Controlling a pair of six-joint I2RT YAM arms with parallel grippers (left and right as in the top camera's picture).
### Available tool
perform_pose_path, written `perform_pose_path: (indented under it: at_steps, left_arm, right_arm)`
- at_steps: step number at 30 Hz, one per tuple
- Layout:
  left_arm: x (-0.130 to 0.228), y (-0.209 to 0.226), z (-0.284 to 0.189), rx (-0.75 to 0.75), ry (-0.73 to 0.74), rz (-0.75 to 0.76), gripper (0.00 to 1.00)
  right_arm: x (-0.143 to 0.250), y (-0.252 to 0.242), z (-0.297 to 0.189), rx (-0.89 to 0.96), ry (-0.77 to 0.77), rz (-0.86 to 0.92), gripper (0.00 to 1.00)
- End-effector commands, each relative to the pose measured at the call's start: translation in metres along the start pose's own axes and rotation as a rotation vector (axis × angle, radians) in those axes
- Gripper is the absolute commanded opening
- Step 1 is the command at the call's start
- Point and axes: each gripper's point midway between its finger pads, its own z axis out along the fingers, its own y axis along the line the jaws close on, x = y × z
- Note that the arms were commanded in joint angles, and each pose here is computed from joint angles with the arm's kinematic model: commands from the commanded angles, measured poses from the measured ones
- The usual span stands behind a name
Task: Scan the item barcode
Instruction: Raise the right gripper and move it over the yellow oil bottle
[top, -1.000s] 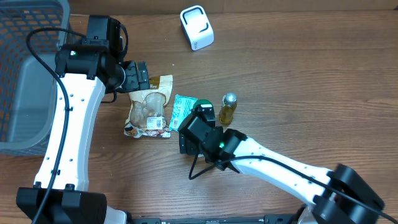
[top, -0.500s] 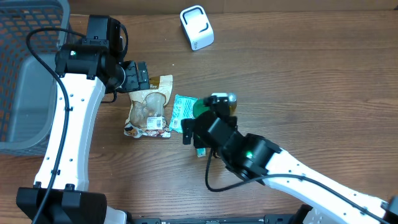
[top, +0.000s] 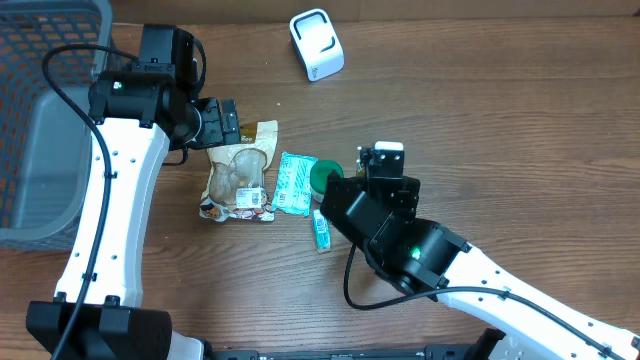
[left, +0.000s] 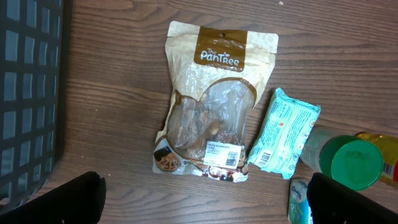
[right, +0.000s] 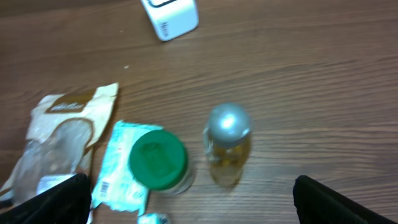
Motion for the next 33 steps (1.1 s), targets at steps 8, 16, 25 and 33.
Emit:
perform_pose_path:
  at_steps: [8,16,25,33]
  left_arm:
    - [0.0,-0.001,0.003,0.003,0.008,0.009,0.99]
    - [0.0,-0.001,0.003,0.003,0.008,0.009,0.99]
    - [0.0,-0.001,0.003,0.003,0.008,0.009,1.0]
    - [0.0,-0.001,0.003,0.003,0.008,0.009,1.0]
  right_arm:
    - [-0.032,-0.014,0.016,-0.185,0.199,0.168,1.0]
    - [-0.054,-0.026,0.005,-0.253,0.344,0.24,1.0]
    - [-0.02,-0.029,0.026,-0.167,0.536,0.137,1.0]
    - [-0.003,-0.026,0.049,-0.131,0.581,0.087,1.0]
